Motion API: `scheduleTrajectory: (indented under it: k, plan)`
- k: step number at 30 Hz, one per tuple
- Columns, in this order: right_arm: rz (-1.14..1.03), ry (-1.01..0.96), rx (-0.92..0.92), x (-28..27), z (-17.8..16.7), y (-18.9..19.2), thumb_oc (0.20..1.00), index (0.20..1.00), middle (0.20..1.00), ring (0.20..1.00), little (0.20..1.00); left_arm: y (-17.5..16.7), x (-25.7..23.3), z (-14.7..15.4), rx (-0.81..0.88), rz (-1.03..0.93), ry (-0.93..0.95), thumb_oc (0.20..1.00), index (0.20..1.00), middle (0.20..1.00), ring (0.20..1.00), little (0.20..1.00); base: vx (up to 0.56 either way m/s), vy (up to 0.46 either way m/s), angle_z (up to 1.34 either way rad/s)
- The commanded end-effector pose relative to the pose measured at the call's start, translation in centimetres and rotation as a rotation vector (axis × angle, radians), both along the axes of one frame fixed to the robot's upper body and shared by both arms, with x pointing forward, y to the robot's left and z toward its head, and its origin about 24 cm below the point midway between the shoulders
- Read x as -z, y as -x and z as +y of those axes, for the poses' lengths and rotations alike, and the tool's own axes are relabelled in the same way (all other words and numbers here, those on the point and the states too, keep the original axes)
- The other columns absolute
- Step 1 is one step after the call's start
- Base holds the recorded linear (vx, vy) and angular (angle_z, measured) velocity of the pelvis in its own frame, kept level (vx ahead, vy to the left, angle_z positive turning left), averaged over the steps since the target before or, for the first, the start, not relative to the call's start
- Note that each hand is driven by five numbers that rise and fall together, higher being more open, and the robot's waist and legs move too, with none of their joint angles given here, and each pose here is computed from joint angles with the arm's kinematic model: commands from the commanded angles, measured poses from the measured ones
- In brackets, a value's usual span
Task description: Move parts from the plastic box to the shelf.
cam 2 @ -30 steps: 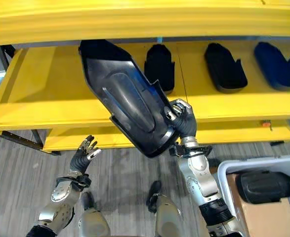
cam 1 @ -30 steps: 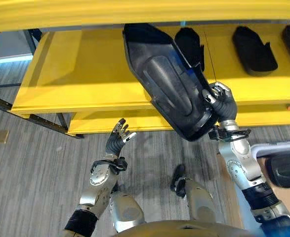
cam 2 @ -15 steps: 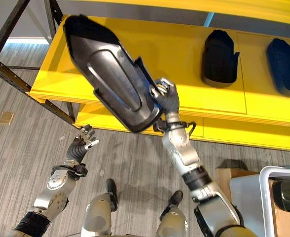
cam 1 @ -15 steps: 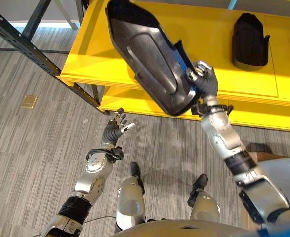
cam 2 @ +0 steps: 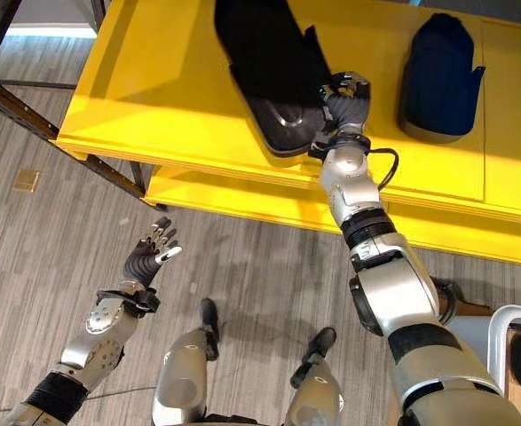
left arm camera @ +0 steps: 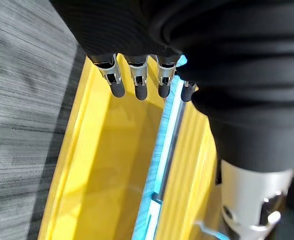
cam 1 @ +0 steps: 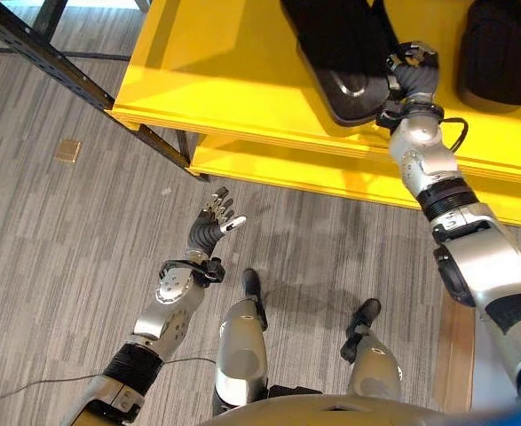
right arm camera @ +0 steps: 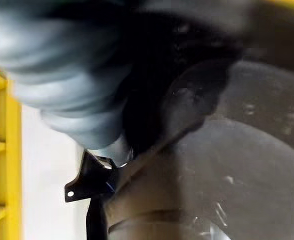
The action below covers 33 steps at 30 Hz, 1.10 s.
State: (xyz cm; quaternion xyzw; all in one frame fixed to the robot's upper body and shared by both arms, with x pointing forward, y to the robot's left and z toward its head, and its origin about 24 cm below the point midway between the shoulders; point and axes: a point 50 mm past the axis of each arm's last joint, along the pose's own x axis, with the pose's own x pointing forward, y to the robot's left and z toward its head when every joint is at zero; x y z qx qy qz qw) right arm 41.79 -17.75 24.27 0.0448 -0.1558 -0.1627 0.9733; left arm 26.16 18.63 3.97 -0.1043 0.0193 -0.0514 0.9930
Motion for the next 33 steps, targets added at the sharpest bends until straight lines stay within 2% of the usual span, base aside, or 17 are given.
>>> scheduleTrajectory:
  k: [1, 10, 13, 21, 28, 33]
  plan:
    - [-0.176, -0.014, 0.018, -6.8, -1.6, 0.6, 0.200, 0.200, 0.200, 0.200, 0.200, 0.2, -3.6, -0.5, 0.078, -0.170, -0.001, 1.000, 1.000, 1.000, 1.000, 1.000, -0.01, -0.018, 0.18]
    - [-0.123, -0.265, 0.142, -6.1, -7.5, 0.9, 0.200, 0.200, 0.200, 0.200, 0.200, 0.1, -3.9, -1.8, 0.128, -0.186, 0.007, 1.000, 1.000, 1.000, 1.000, 1.000, 0.03, -0.018, 0.12]
    - [-0.131, -0.494, 0.179, -4.9, -9.5, 1.3, 0.200, 0.200, 0.200, 0.200, 0.200, 0.0, -3.8, -2.1, 0.129, -0.179, 0.007, 1.000, 1.000, 1.000, 1.000, 1.000, 0.06, -0.012, 0.09]
    - [-0.188, -0.734, 0.196, -4.1, -11.0, 1.8, 0.200, 0.200, 0.200, 0.200, 0.200, -0.1, -3.9, -2.6, 0.140, -0.179, 0.012, 1.000, 1.000, 1.000, 1.000, 1.000, 0.03, 0.009, 0.15]
    - [-0.205, -0.833, 0.192, -3.9, -11.1, 1.8, 0.200, 0.200, 0.200, 0.200, 0.200, -0.2, -3.8, -3.1, 0.154, -0.171, 0.019, 1.000, 1.000, 1.000, 1.000, 1.000, 0.03, 0.014, 0.07]
    - [-0.184, -0.816, 0.180, -4.0, -10.2, 1.4, 0.200, 0.200, 0.200, 0.200, 0.200, -0.4, -4.0, -3.3, 0.158, -0.172, 0.030, 1.000, 1.000, 1.000, 1.000, 1.000, 0.02, 0.013, 0.02]
